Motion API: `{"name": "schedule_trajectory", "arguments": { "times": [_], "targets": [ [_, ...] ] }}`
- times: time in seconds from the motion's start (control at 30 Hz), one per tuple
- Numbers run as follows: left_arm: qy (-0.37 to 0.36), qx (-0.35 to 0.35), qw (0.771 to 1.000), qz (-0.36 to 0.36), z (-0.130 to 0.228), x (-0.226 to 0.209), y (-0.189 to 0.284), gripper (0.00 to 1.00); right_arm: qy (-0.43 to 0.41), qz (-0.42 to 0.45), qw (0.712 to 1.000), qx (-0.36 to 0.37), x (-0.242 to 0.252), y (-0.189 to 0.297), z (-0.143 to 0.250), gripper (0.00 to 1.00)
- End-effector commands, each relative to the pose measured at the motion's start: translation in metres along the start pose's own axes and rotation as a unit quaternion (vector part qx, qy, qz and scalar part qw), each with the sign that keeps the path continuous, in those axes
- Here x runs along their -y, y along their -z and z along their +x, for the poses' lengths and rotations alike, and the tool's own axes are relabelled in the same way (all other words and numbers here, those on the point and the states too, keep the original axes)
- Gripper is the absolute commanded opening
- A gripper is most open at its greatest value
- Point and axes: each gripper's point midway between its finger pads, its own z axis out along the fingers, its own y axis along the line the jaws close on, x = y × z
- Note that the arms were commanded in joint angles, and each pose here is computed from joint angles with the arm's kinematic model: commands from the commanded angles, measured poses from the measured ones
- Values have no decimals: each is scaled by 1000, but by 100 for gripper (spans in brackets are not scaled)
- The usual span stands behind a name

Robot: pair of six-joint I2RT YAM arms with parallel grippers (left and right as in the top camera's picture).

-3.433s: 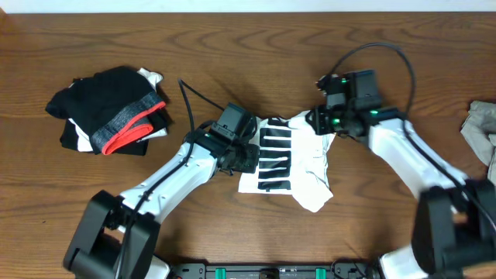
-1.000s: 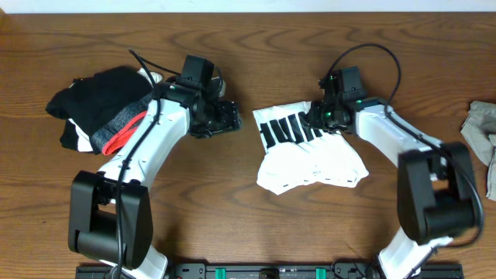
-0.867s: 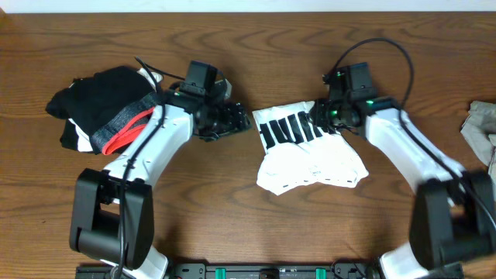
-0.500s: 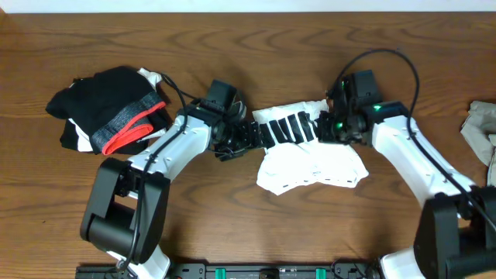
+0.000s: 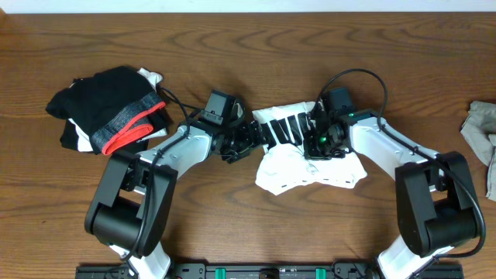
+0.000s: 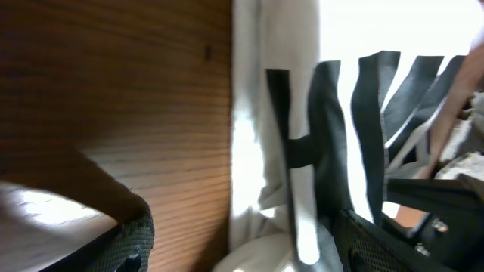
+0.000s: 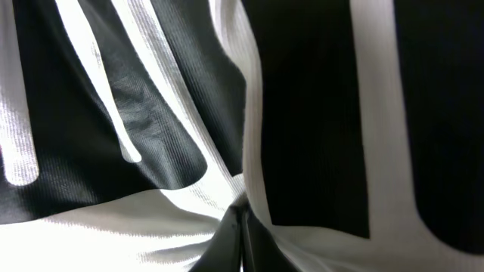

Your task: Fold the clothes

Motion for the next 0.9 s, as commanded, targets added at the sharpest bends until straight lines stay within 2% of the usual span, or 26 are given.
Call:
{"name": "schedule_trajectory", "arguments": {
  "times": [0.0,0.27,0.47,0.57,0.67,0.87],
  "targets": [
    [41,-30,999,-15,11,-19,-21,79,-17,14,999,-41,10,-21,19,2],
    [71,-70,995,-5,27,-23,-53,79,-17,18,999,-41,11,-21,19,2],
    [55,-86,995,-9,43,-17,-61,76,-17,17,999,-38,11,-21,18,2],
    [47,-95,994,-12,51,-15,-64,68,-16,17,999,-38,11,-21,18,2],
    [38,-100,994,-16,57,-13,-67,65,-17,17,999,-38,11,-21,18,2],
    [5,-65,997,-51,52,-22,-72,59,-17,17,999,-38,11,-21,18,2]
  ]
}}
